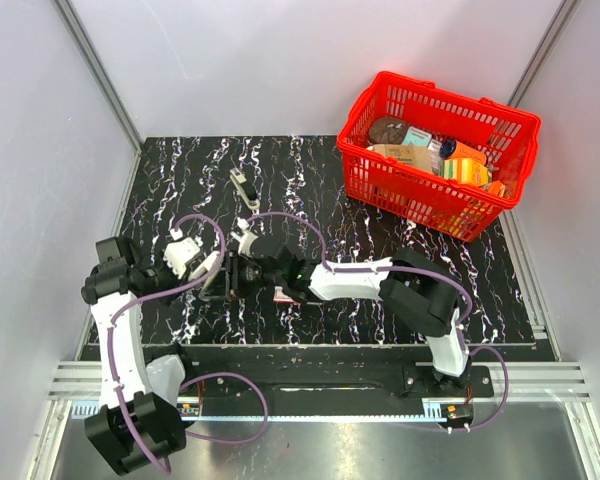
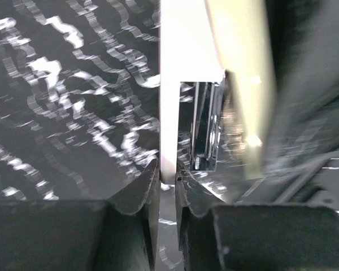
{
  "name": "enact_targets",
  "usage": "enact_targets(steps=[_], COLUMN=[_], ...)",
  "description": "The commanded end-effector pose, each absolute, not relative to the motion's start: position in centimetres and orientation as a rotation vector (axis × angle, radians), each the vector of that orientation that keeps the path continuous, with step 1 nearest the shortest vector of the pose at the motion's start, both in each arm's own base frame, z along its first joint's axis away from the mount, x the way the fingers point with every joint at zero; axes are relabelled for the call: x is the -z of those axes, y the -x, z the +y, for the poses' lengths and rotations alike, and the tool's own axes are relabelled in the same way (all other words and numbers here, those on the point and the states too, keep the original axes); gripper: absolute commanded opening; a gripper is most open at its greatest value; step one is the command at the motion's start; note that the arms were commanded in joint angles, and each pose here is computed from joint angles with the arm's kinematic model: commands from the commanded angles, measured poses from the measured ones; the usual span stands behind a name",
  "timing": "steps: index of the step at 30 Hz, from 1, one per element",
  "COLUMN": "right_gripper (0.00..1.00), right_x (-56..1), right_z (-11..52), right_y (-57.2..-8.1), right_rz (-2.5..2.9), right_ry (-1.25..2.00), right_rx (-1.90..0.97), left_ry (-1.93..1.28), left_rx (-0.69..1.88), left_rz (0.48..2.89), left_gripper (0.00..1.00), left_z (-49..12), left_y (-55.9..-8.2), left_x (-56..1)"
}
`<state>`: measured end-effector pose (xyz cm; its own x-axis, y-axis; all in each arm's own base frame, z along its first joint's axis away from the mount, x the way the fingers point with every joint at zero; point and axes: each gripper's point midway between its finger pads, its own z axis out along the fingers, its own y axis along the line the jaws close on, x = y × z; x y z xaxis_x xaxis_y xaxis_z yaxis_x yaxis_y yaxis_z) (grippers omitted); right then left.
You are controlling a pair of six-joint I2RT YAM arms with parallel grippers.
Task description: Unload the staples from the stapler
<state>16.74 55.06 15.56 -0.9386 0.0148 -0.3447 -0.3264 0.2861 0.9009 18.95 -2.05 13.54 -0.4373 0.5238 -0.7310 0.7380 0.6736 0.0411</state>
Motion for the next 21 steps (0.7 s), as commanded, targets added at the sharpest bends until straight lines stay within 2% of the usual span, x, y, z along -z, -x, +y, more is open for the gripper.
enact_targets(steps=[1, 11, 21], right_gripper=[0.0, 0.0, 0.0], right_x=[-16.2, -15.1, -16.4], right_z=[52.3, 49.4, 49.2], right_y=[-16.6, -18.1, -19.6], right_rz=[2.288, 2.297, 2.197], right_ry=[0.354, 0.447, 0.639], right_rx=[-1.692, -1.541, -1.375], left_ry=[-0.985, -1.033, -1.345], left_rx=[-0.082, -0.19, -0.478], left_rz=[2.049, 2.032, 1.645], left_gripper=[0.0, 0.0, 0.02], left_z=[3.5, 5.2, 4.5], left_y=[-23.6, -25.2, -26.4], left_x=[-15.2, -15.0, -16.4])
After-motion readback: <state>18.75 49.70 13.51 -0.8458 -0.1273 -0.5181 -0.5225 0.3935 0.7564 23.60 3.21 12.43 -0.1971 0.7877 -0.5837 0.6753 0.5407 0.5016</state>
